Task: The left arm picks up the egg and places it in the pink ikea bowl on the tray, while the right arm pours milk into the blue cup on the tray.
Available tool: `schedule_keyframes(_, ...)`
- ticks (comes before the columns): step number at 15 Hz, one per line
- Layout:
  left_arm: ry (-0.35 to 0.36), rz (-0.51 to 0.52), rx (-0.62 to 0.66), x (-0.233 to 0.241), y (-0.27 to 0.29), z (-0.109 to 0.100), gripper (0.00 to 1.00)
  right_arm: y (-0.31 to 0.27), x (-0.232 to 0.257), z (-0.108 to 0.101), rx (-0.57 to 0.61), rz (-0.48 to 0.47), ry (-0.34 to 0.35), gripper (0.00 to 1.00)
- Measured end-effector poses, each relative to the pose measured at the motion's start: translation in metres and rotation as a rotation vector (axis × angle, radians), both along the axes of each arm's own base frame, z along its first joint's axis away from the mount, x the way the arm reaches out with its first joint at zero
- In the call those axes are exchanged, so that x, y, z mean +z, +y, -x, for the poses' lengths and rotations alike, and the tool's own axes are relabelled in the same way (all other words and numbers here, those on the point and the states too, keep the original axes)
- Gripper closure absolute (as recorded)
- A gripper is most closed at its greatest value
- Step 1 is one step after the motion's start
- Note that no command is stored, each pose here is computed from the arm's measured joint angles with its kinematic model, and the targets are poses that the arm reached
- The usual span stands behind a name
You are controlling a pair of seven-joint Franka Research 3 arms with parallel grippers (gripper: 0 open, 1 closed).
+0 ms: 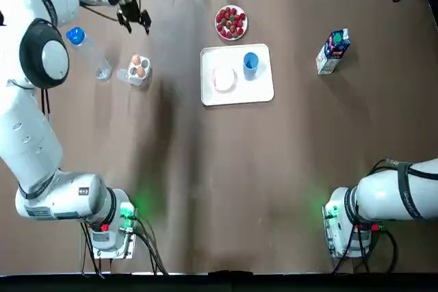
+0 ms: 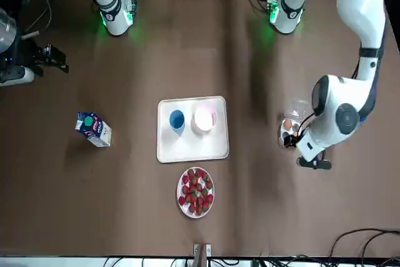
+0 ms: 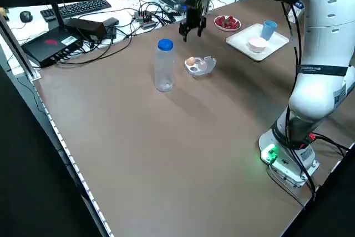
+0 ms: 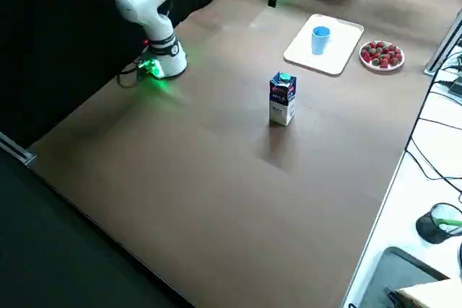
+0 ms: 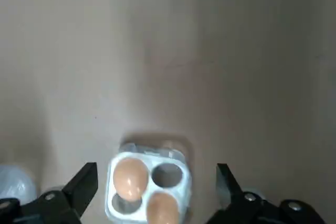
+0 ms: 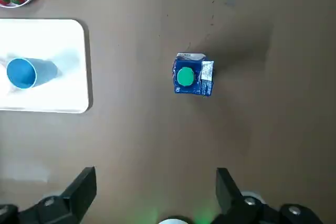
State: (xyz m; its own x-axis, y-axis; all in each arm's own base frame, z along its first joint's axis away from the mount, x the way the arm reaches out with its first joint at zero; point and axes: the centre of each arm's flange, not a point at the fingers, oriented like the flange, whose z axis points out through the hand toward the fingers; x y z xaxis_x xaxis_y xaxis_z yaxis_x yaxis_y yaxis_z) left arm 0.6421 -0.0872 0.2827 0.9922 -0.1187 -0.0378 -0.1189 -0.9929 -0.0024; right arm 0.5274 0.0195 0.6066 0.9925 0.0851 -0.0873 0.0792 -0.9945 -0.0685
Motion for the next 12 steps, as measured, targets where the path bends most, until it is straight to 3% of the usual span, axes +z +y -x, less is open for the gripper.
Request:
schedule_keyframes(6,0.041,-0.039,-0.004,-0.046,0.025,0.027,0.03,0.003,0.001,0.000,0.006,0.000,-0.002,0.00)
schedule_keyframes(12,0.067,-0.044,-0.008,-0.055,0.024,0.038,0.18,0.001,0.006,0.004,0.004,0.002,0.008,0.00)
